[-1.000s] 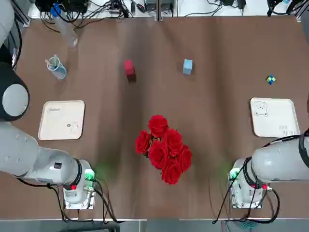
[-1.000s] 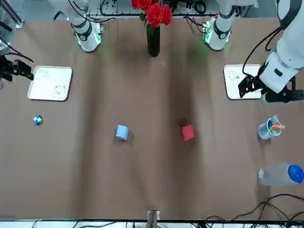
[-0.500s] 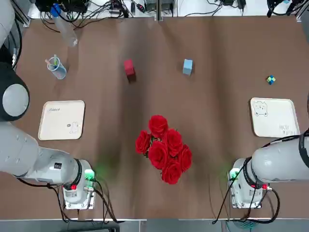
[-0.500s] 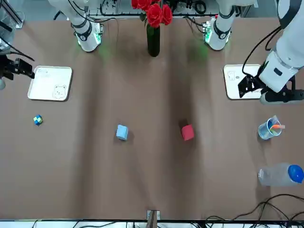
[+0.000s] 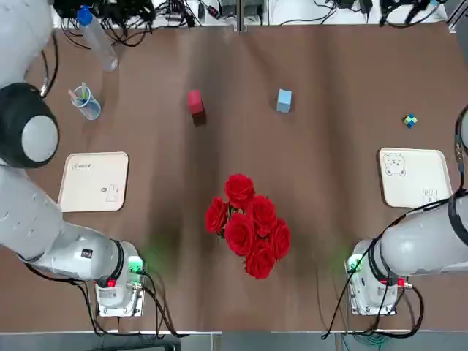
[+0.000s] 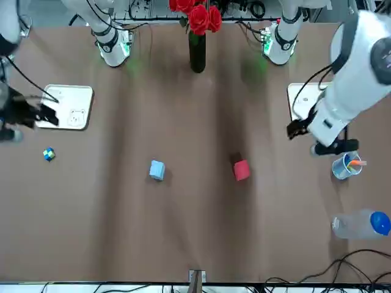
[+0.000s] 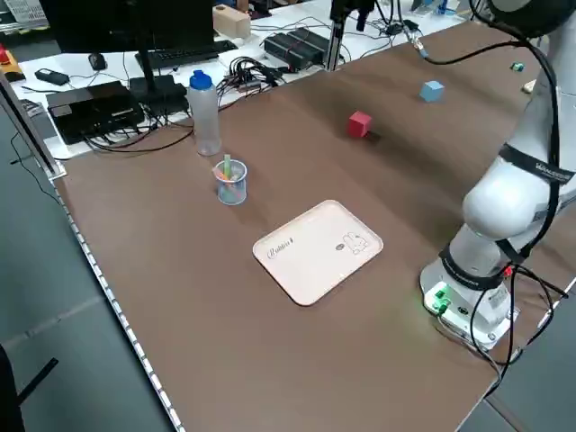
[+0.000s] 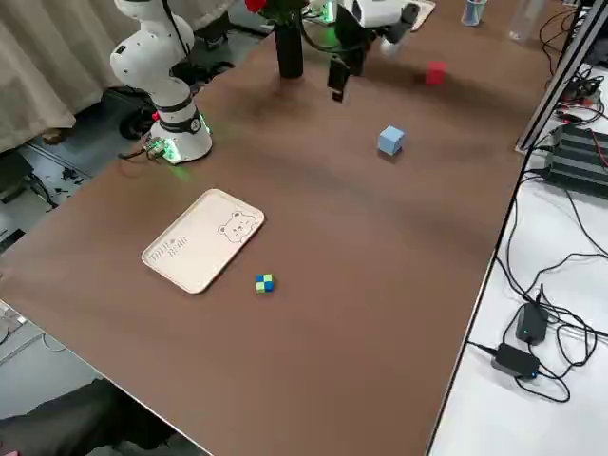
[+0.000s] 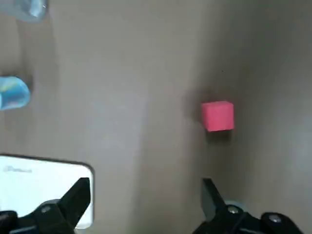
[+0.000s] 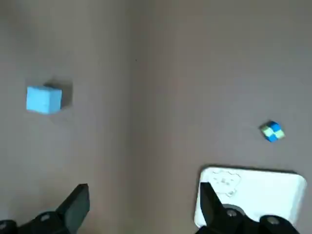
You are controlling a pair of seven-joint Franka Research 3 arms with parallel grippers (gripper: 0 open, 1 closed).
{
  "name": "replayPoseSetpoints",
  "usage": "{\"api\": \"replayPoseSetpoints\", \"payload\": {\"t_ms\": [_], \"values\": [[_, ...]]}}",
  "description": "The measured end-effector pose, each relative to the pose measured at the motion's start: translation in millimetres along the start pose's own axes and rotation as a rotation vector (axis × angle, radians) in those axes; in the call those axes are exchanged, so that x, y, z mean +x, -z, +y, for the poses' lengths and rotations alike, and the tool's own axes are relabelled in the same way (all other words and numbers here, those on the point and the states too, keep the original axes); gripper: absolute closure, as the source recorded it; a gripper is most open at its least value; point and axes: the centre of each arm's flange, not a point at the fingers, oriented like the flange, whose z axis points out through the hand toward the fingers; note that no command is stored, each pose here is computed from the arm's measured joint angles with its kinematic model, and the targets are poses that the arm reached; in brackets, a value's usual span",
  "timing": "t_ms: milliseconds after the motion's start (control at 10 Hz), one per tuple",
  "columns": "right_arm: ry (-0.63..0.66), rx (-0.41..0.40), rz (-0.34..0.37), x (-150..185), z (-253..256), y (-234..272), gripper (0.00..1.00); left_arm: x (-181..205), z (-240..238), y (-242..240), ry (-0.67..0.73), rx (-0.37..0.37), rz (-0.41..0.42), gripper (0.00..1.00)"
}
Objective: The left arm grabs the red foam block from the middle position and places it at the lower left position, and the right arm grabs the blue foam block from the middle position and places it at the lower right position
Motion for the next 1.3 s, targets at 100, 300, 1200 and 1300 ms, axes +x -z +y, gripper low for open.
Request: {"api": "replayPoseSetpoints", "payload": {"t_ms": [100,300,1200,1300], "values": [[-0.039,0.002,0.016,17,-27,-22,0.00,-3,31,-21,0.054,0.006,-0.010,0.00],[-0.141,-0.004,0.046,44,-112,-76,0.00,-7,86,-71,0.114,0.013,-0.022,0.00],[-0.224,-0.051,0.034,60,-272,-286,0.00,11,142,-252,0.117,0.015,-0.081,0.00],[-0.230,-0.049,0.040,59,-277,-291,0.00,8,143,-261,0.133,0.022,-0.089,0.00]]}}
